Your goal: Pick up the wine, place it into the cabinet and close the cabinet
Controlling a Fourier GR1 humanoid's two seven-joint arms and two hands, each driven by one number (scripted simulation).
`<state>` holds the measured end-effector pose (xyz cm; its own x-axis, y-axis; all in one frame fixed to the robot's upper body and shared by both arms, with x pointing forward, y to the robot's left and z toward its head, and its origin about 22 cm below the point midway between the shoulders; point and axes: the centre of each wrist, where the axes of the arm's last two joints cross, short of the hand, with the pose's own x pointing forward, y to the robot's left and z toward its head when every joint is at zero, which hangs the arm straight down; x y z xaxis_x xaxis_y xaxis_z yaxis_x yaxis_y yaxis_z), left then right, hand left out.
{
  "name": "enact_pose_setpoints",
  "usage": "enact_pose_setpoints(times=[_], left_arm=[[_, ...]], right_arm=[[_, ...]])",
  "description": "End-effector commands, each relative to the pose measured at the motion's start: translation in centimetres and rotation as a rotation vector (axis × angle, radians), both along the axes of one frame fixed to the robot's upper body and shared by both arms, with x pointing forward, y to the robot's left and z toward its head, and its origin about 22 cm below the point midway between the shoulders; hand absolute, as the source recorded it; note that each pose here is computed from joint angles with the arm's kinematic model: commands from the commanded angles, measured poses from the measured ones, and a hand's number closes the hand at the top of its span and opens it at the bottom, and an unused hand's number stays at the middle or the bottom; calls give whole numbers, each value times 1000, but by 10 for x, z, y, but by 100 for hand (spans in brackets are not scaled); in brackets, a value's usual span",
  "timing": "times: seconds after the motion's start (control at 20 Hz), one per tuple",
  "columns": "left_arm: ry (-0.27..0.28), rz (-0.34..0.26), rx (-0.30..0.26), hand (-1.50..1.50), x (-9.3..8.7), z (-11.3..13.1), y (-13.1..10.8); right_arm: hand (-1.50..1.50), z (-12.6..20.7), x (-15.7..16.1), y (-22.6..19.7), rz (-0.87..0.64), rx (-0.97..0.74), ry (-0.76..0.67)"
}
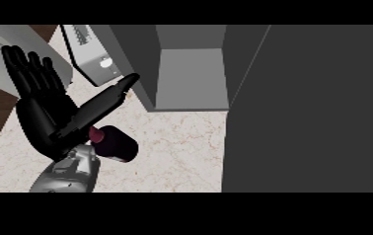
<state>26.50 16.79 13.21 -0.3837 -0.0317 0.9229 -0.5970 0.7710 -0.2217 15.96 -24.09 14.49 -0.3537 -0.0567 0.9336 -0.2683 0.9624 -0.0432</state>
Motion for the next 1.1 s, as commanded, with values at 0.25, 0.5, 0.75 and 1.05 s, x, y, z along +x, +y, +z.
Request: enact_pose_setpoints(times=[0.25,0.5,0.75,1.05], left_arm=[[20,8,-21,-150,2,10,-20],[12,17,-17,-150,4,4,-41],[23,18,-27,-150,-1,0,-52],[48,71,-35,-150,1,-1,-42]], right_arm=[[-150,3,7,-11,-3,-14,12],[-150,20,-2,12,3,-10,10],[-150,29,-9,-19,12,-18,9],[-150,20,3,-11,-5,26,17]])
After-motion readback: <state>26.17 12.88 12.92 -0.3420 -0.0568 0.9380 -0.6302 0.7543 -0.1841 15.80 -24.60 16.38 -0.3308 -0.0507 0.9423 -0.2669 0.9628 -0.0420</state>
